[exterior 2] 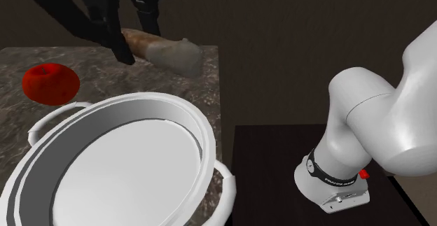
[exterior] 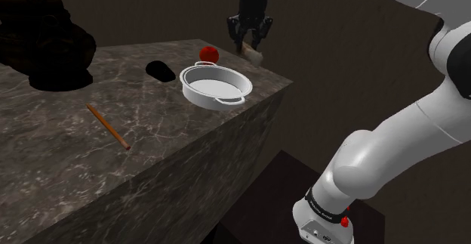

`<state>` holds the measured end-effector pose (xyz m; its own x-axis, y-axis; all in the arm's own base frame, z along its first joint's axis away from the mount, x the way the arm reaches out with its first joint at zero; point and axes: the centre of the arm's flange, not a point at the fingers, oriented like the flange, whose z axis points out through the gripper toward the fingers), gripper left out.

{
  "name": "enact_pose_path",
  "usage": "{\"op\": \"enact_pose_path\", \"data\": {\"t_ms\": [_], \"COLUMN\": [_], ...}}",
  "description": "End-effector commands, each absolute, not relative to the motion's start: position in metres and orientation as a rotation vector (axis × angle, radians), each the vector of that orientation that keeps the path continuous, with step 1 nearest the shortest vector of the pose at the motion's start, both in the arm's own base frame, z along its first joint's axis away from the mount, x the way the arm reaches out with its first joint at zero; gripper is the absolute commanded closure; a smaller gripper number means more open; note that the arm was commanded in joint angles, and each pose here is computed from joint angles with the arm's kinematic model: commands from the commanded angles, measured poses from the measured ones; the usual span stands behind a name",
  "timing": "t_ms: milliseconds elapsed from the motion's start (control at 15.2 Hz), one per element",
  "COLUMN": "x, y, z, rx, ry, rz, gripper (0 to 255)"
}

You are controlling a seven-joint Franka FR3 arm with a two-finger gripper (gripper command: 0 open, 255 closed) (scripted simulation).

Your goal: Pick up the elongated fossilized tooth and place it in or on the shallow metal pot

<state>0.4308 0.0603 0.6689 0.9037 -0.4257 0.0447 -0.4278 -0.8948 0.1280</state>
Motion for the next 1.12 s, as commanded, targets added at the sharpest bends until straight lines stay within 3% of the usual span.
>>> {"op": "enact_pose_path", "data": {"t_ms": [0,330,1056], "x": [0.442,0.462,0.462], "y": [0.085,0.150,0.150], "z": [0.671,0.672,0.614], "rx": [2.934,2.934,2.934], "ry": [-0.663,-0.663,-0.663], "rz": [0.024,0.024,0.024], "gripper": [255,255,255]}}
